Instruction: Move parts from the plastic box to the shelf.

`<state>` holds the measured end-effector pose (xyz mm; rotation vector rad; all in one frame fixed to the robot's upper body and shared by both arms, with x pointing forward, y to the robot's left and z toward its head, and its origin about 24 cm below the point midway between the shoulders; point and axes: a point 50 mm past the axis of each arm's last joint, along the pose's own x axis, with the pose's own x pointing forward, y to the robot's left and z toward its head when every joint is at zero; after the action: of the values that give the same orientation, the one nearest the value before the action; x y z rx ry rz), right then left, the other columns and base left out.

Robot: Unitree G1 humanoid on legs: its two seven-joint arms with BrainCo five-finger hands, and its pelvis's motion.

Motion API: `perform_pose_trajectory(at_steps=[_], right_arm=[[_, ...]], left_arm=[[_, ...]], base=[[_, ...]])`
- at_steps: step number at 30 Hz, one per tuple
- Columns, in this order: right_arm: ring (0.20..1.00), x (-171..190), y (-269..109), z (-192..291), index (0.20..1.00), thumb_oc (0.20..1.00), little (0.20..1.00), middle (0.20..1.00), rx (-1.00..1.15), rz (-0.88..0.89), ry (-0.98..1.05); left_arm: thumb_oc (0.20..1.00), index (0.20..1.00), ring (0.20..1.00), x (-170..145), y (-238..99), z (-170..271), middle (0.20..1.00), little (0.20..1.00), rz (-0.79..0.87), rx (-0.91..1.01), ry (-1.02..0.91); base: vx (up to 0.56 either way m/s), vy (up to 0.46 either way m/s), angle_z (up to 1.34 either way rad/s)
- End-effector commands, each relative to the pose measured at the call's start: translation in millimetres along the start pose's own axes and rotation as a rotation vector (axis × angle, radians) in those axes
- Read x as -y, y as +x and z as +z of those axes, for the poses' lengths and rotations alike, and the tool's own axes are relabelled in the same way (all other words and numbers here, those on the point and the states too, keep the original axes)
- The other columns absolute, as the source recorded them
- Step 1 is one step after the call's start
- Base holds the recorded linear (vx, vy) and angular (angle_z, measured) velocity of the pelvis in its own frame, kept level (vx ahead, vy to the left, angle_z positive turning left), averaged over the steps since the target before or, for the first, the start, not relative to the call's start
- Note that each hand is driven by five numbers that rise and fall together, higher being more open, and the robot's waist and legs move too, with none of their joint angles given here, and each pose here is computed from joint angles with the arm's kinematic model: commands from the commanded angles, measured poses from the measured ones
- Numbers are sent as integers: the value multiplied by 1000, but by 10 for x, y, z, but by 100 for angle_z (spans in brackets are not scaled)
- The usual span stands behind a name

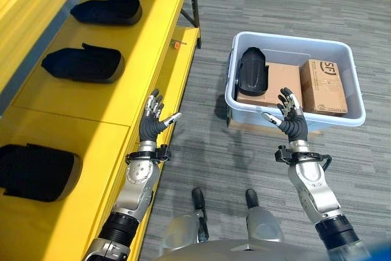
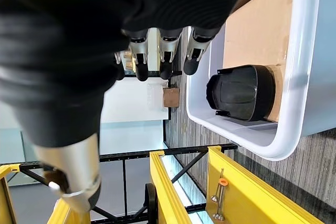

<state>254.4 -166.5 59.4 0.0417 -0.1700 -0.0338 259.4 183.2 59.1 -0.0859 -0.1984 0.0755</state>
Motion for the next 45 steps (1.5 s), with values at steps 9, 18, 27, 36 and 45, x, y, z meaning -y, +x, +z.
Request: perform_pose_trajectory(at_steps=[9,18,27,36,45], right_arm=[[1000,-54,79,202,1000,1000,1000,1000,108,19,-25],[1000,116,50,253,1000,1000,1000,1000,129,-27,-38],[1000,188,73,281,1000,1000,1000,1000,147,-55,-54],[1000,216,71,263,1000,1000,1000,1000,150,-93,-76],[1000,89,104,258,1000,1000,1000,1000,137,-49,-12]], left_arm=[[1000,1000,1000,-27,33,148,1000,1000,11,81,10],[1000,1000,1000,142,35,81,1000,1000,-30,59,-27],[1000,1000,1000,212,40,69,1000,1000,-39,51,-73],[1000,1000,1000,139,57,113,1000,1000,25,67,-93],[1000,1000,1000,164,188,222,1000,1000,-1,117,-85]], base=[[202,-41,-29],[192,-130,16],[144,-179,13],[117,-13,-1],[147,270,-54]])
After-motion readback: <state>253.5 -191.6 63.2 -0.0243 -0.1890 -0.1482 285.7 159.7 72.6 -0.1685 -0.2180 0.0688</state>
